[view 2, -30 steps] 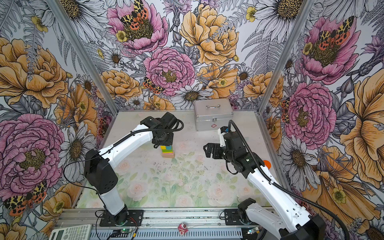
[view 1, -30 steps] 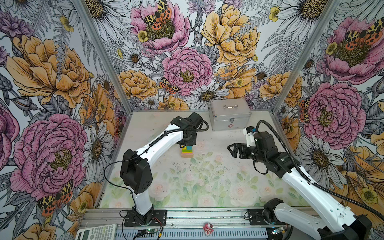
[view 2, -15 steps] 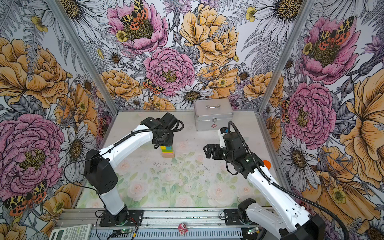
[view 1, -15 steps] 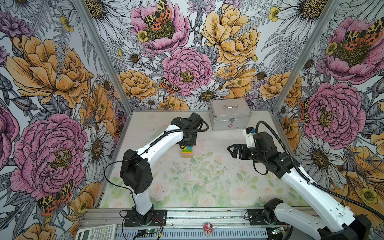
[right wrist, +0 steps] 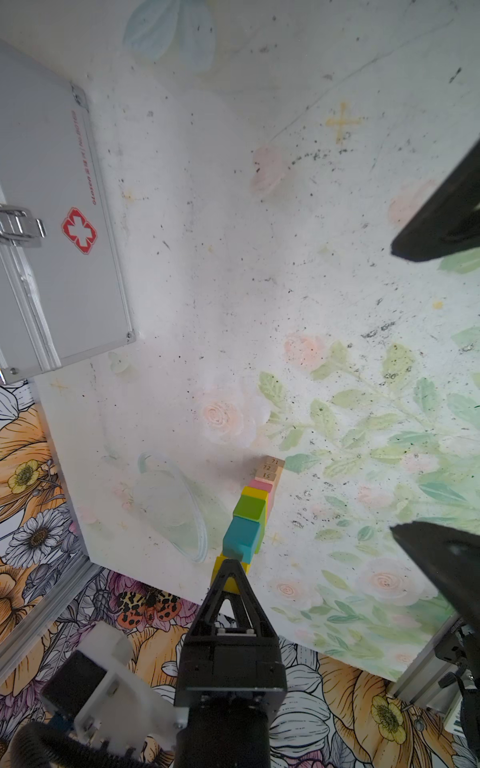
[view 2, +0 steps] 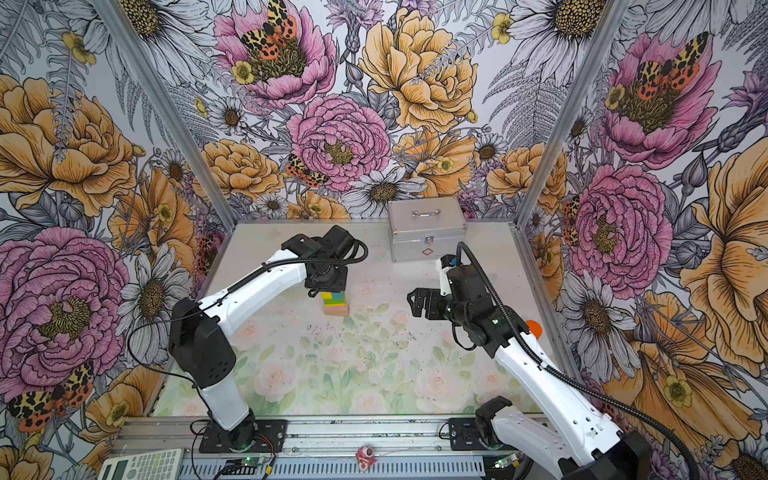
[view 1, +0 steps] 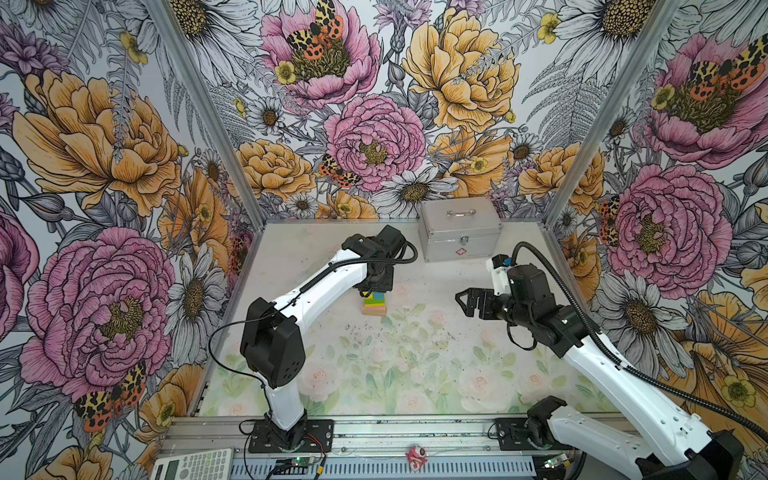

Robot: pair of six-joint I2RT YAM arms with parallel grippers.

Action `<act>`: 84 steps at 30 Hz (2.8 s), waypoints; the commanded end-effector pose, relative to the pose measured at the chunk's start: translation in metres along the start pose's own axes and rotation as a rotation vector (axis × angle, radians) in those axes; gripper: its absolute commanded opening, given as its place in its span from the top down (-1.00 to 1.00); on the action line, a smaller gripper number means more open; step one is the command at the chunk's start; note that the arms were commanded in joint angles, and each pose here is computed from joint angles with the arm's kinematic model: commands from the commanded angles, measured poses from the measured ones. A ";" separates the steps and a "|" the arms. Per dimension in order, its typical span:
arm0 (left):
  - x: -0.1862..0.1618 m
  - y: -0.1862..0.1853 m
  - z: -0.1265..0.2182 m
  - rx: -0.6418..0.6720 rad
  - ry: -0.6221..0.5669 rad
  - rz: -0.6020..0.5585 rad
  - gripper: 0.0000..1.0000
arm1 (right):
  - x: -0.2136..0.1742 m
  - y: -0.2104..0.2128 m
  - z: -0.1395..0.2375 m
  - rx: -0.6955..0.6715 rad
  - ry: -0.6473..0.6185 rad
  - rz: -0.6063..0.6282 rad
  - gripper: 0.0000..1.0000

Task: Build the wood block tower
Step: 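Lower the small yellow cube onto the stack beside the teal cube, then open the left gripper to release the small yellow cube, then raise the open left gripper up and away from the stack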

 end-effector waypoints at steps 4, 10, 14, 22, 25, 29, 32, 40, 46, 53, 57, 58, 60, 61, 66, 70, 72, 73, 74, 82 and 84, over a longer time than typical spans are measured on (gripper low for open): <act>0.001 -0.005 -0.005 -0.018 -0.001 0.009 0.38 | -0.002 -0.003 0.001 -0.009 -0.009 0.026 -1.00; 0.001 -0.005 -0.007 -0.017 0.005 0.008 0.37 | -0.003 -0.003 0.002 -0.009 -0.007 0.024 -1.00; 0.001 -0.004 -0.007 -0.017 0.006 0.007 0.37 | -0.003 -0.003 0.002 -0.006 -0.009 0.024 -1.00; 0.000 -0.004 -0.007 -0.013 0.006 0.006 0.36 | -0.002 -0.002 0.002 -0.004 -0.009 0.025 -1.00; 0.000 -0.004 -0.008 -0.012 0.010 0.006 0.33 | -0.002 -0.002 0.003 -0.003 -0.010 0.024 -1.00; -0.001 -0.003 -0.009 -0.008 0.010 0.008 0.33 | -0.002 -0.002 0.003 -0.001 -0.009 0.023 -1.00; -0.001 -0.003 -0.008 -0.007 0.009 0.007 0.32 | -0.002 -0.002 0.003 -0.001 -0.008 0.023 -1.00; 0.000 -0.001 -0.008 -0.004 0.005 0.012 0.32 | -0.003 -0.002 0.003 0.001 -0.008 0.023 -1.00; 0.002 -0.001 -0.007 -0.007 -0.001 0.012 0.28 | -0.003 -0.001 0.004 0.008 -0.005 0.025 -1.00; 0.002 -0.001 -0.006 -0.010 -0.002 0.014 -0.01 | -0.003 0.001 0.005 0.021 -0.005 0.031 -1.00; 0.005 0.001 0.002 -0.007 -0.028 0.022 -0.06 | -0.003 0.001 0.006 0.022 -0.007 0.031 -1.00; 0.006 0.001 0.004 -0.008 -0.036 0.023 -0.06 | -0.002 0.001 0.006 0.022 -0.010 0.031 -1.00; 0.010 0.001 0.012 -0.015 -0.061 0.025 -0.07 | -0.002 0.001 0.007 0.022 -0.013 0.033 -1.00; 0.012 0.001 0.015 -0.019 -0.072 0.025 -0.07 | -0.002 0.001 0.008 0.021 -0.014 0.033 -1.00; 0.016 -0.002 0.030 -0.035 -0.113 0.022 -0.07 | -0.001 0.001 0.010 0.018 -0.023 0.032 -1.00; 0.014 -0.002 0.045 -0.027 -0.155 0.030 -0.07 | -0.001 0.001 0.010 0.020 -0.018 0.032 -1.00; 0.009 -0.001 0.057 -0.025 -0.186 0.039 0.03 | -0.002 0.001 0.009 0.015 -0.013 0.029 -1.00; 0.006 0.001 0.060 -0.023 -0.193 0.048 0.04 | -0.002 0.000 0.009 0.013 -0.011 0.029 -1.00; 0.000 0.001 0.066 -0.028 -0.202 0.050 0.06 | -0.002 0.001 0.009 0.013 -0.010 0.028 -1.00; -0.048 0.005 0.076 -0.069 -0.260 0.113 0.43 | 0.000 0.003 0.007 0.014 -0.004 0.023 -1.00; -0.055 0.006 0.069 -0.095 -0.268 0.125 0.45 | 0.000 0.004 0.006 0.013 0.001 0.023 -0.99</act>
Point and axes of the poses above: each gripper's point midway between its finger pads, its own z axis back along the fingers, its own y axis along the line the jaws close on, x = y × z, the point moved 8 cm from there along z, back along the fingers, and after that the axes turned 13 degrees about -z, right-handed, at the moved point
